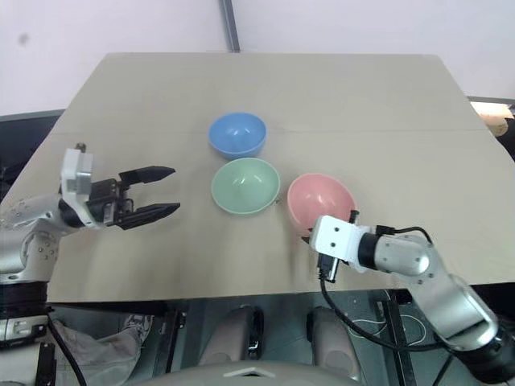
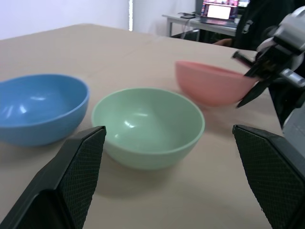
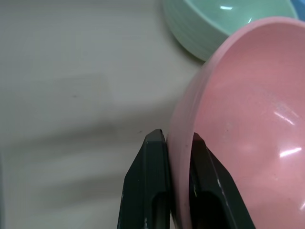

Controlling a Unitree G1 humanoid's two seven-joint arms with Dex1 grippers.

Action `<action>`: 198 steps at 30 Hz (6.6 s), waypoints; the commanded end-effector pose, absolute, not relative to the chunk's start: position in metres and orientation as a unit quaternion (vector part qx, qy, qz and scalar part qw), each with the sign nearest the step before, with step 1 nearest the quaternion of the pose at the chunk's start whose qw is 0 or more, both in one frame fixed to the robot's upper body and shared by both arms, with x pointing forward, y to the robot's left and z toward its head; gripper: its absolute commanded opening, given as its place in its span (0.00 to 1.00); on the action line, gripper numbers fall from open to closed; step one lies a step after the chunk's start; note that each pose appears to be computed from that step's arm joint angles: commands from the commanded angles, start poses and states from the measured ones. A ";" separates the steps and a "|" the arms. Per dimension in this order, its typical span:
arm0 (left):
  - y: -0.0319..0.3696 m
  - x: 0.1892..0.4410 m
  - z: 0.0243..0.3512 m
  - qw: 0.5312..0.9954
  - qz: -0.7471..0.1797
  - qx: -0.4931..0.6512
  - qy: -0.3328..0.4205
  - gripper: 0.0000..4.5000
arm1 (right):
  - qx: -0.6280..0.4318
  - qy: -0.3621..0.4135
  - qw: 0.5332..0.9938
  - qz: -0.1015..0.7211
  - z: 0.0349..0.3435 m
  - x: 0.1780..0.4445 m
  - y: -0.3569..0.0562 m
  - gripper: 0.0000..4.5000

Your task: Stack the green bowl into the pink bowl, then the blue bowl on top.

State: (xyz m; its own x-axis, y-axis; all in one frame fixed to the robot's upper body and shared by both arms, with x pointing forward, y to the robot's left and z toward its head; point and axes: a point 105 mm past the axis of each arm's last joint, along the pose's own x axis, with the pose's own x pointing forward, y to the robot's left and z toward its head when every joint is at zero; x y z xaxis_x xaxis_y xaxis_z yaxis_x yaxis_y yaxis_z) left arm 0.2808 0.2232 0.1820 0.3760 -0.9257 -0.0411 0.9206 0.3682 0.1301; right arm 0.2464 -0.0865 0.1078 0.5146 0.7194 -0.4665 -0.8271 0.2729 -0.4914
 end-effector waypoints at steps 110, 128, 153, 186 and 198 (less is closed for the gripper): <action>0.139 0.434 0.230 0.618 -0.386 0.685 -0.022 0.79 | -0.213 -0.067 0.909 0.353 0.222 0.240 -0.119 0.98; 0.091 0.425 0.188 0.510 -0.486 0.710 -0.016 0.01 | -0.225 -0.064 0.914 0.332 0.225 0.230 -0.123 1.00; 0.044 0.291 0.239 0.347 -0.746 0.542 -0.171 0.01 | -0.230 -0.039 0.937 0.260 0.217 0.214 -0.162 1.00; 0.085 0.346 0.252 0.648 -0.620 0.428 -0.112 0.78 | -0.214 -0.021 0.925 0.312 0.213 0.221 -0.147 1.00; 0.169 0.287 0.179 0.798 -0.580 0.161 0.026 0.78 | -0.193 0.055 0.917 0.344 0.195 0.213 -0.198 1.00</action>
State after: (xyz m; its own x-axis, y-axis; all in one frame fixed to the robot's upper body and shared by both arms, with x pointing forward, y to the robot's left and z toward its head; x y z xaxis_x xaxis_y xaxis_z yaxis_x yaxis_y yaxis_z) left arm 0.2991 0.1666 0.1619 0.3304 -0.9022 -0.2773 0.9372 0.2788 0.2097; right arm 0.2169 -0.1813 0.1869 0.7479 0.6218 -0.2323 -0.6637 0.6935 -0.2804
